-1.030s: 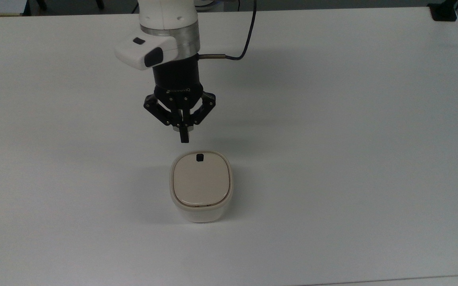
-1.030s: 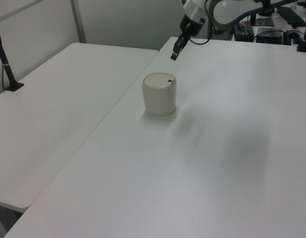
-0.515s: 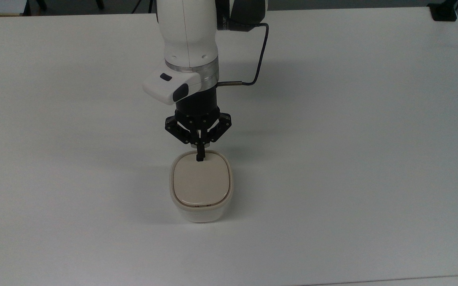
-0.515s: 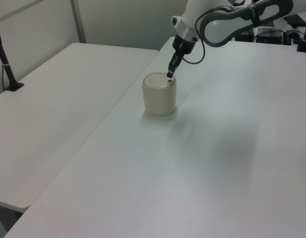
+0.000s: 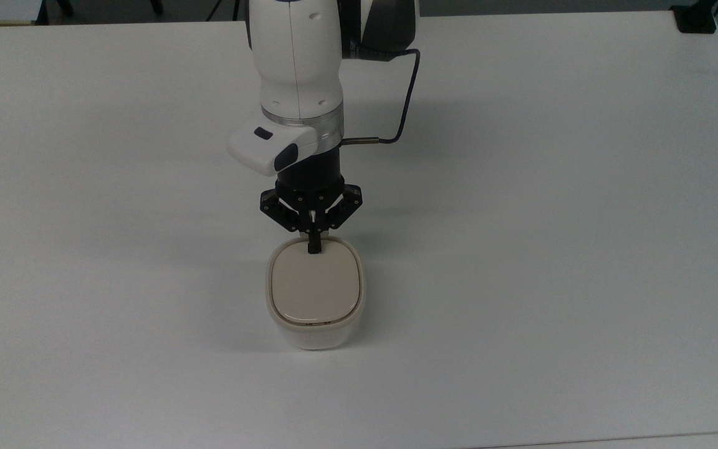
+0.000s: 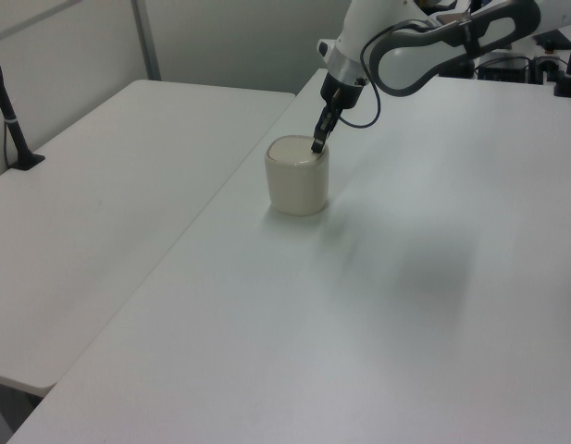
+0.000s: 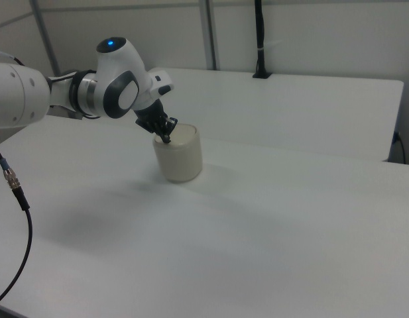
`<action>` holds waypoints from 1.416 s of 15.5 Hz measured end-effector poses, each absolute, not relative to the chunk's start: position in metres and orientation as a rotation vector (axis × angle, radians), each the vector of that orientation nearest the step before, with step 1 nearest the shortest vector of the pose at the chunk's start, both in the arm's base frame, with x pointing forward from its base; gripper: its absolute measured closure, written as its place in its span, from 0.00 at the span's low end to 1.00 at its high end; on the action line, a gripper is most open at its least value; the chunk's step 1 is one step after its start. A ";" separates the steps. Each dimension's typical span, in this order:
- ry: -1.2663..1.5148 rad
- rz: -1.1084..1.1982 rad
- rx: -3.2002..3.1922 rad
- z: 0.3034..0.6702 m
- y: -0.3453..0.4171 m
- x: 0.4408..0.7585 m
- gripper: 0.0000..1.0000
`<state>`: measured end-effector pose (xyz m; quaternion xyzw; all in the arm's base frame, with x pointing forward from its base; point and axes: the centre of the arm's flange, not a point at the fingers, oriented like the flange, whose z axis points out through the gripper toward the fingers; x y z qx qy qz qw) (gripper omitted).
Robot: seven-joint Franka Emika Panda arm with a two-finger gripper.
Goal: Open the trash bin
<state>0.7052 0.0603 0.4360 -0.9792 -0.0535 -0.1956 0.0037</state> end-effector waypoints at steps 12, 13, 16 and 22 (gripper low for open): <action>-0.191 -0.613 -3.081 0.435 0.064 0.706 0.98; -0.166 -0.599 -3.081 0.441 0.064 0.705 0.86; -0.092 -0.442 -3.103 0.470 0.056 0.687 0.58; -0.028 -0.091 -3.125 0.538 0.028 0.623 0.00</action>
